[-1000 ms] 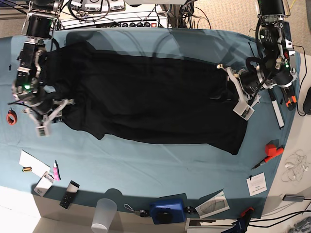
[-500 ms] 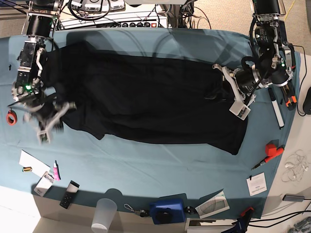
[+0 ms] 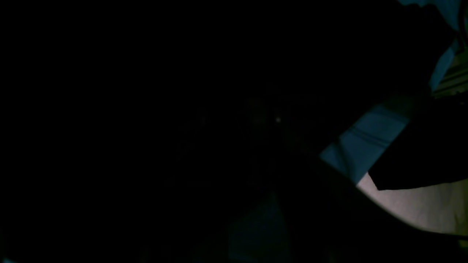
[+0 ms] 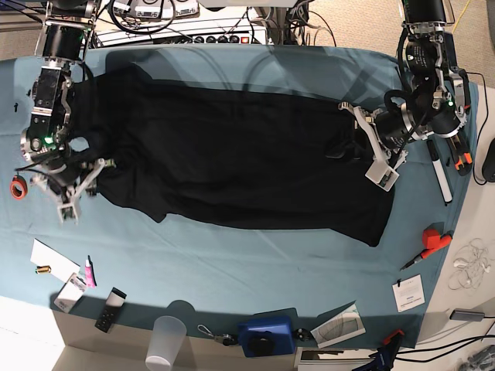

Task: Layout the t-shirt on the table in an organized manner, then fold the t-shirt properly
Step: 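Grasp the shirt edge near the sleeve with the right gripper, then move the left gripper to the shirt's hem corner and grasp it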

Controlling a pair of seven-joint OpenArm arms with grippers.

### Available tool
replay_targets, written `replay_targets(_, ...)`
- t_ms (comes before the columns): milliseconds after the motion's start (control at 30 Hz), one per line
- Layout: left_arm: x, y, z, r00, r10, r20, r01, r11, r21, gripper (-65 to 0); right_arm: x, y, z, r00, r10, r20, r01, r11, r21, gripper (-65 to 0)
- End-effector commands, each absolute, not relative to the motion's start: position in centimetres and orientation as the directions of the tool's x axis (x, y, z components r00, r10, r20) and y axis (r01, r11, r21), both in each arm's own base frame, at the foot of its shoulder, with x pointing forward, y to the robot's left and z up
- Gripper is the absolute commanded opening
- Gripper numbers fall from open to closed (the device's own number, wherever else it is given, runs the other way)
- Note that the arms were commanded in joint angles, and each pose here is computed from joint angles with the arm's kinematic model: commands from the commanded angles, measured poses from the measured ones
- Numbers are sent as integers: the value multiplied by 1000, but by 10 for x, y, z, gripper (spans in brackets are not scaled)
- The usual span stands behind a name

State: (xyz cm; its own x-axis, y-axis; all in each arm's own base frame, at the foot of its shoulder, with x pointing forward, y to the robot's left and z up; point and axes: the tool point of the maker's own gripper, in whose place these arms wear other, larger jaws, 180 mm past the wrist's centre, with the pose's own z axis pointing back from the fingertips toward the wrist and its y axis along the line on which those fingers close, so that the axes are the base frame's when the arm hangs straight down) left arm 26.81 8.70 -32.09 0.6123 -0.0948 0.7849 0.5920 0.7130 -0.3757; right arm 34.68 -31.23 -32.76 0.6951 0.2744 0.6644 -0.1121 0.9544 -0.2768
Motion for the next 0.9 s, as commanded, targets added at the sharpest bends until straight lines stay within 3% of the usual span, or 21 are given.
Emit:
replay_targets(0,274,86,-307,572,-80,816,611,705,-360,-512,356,-321,-313,662,275,697,-87,952,-293,-449)
replay_targets(533,274,86,-307,572,-79,816,611,704,-360,-512,355,-277,-343,675,146,723,-121,989,-87,-453)
replay_targets(567,274,86,-307,572,-80,816,612,704,-360,-512,355,-275,-343,673,146,725,-121,989,-88,-471)
replay_targets(700,274,86,-307,572,-81,816,612,705,-359,-512,353,-283,-338,689,165,705,-86,985,-147,-646)
replay_targets(867,274,86,-307,572,-79,817,612,704,-360,-512,365,-280,-293,585,245,773,-82,966,-245,-650)
